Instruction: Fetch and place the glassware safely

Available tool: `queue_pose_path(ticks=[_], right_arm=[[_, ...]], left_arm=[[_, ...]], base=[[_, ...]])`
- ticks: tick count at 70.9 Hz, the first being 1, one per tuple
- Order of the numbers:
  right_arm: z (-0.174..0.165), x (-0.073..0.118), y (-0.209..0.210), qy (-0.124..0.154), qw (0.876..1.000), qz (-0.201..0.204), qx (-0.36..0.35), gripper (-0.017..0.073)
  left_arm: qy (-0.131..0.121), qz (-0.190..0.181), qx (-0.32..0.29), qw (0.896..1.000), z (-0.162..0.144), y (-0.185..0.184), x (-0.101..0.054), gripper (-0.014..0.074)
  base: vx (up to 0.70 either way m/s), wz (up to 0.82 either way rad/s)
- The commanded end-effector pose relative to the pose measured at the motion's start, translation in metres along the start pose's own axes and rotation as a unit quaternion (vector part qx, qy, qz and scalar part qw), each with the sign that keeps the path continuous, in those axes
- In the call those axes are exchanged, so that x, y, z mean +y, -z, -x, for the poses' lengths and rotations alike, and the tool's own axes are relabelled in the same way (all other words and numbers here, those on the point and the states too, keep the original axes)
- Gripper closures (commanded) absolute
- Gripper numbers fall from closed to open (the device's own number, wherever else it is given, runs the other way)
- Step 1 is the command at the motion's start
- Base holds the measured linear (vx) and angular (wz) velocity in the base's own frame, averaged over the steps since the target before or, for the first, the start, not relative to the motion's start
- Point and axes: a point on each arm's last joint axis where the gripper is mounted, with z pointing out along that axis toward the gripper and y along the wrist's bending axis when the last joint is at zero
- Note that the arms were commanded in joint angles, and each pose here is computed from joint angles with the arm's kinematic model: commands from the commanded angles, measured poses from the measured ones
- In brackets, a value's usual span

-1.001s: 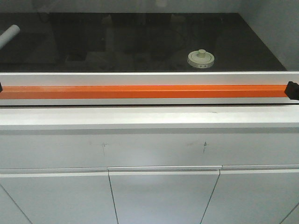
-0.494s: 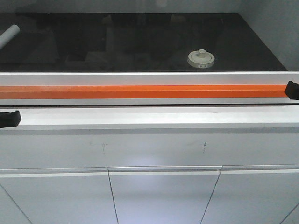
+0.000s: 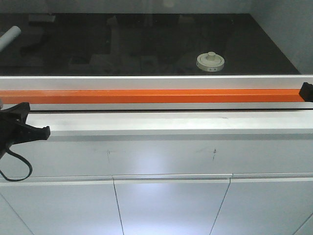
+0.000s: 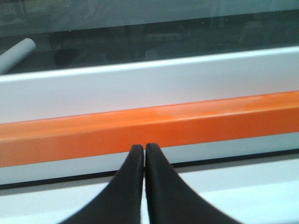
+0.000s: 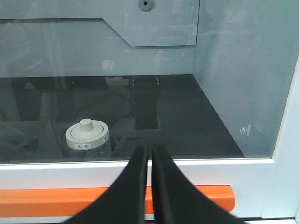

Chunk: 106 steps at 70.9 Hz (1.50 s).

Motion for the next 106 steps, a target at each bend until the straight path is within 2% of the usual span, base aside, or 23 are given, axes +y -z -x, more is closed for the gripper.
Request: queue_pose_path(ticks=[1, 9, 25, 40, 54, 65, 81, 97, 102, 106], right_arm=[[0.022, 0.000, 0.003, 0.005, 0.998, -0.001, -0.066, 0.0559], [0.022, 0.000, 0.003, 0.005, 0.998, -0.001, -0.066, 0.0559], [0.022, 0.000, 0.003, 0.005, 0.998, -0.001, -0.066, 0.0559], [0.022, 0.000, 0.003, 0.005, 0.998, -0.001, -0.066, 0.0559], [0.022, 0.000, 0.003, 0.005, 0.998, -0.001, -0.066, 0.0559], [0.022, 0.000, 0.003, 0.005, 0.998, -0.001, -0.066, 0.0559], [0.022, 0.000, 0.003, 0.005, 0.998, -0.001, -0.065, 0.0559], [0.022, 0.000, 0.003, 0.005, 0.998, -0.001, -0.065, 0.0559], [0.022, 0.000, 0.003, 0.005, 0.998, -0.001, -0.065, 0.0559], [0.021, 0.000, 0.003, 0.005, 0.998, -0.001, -0.064, 0.0559]], left_arm=[[0.007, -0.003, -0.079, 0.997, 0.014, -0.006, -0.002, 0.0601], [0.007, -0.003, -0.089, 0.996, 0.007, -0.012, -0.002, 0.0601], [0.004, -0.003, -0.067, 0.998, -0.010, -0.021, -0.002, 0.0601], [0.004, -0.003, -0.101, 0.995, -0.013, -0.025, -0.002, 0.0601], [0.007, -0.003, -0.081, 0.997, -0.025, -0.030, -0.003, 0.0601], [0.015, 0.012, -0.097, 0.995, -0.023, -0.030, 0.000, 0.0601], [0.014, 0.009, -0.103, 0.995, -0.013, -0.039, 0.000, 0.0601], [0.014, 0.008, -0.072, 0.997, -0.014, -0.045, 0.000, 0.0601], [0.029, -0.001, -0.067, 0.997, -0.015, -0.045, -0.002, 0.0601], [0.031, -0.005, -0.067, 0.997, -0.015, -0.045, -0.003, 0.0601]], base=[[0.00, 0.00], [0.00, 0.00], [0.00, 0.00], [0.00, 0.00], [0.00, 0.00], [0.00, 0.00], [0.00, 0.00], [0.00, 0.00], [0.00, 0.00], [0.00, 0.00]])
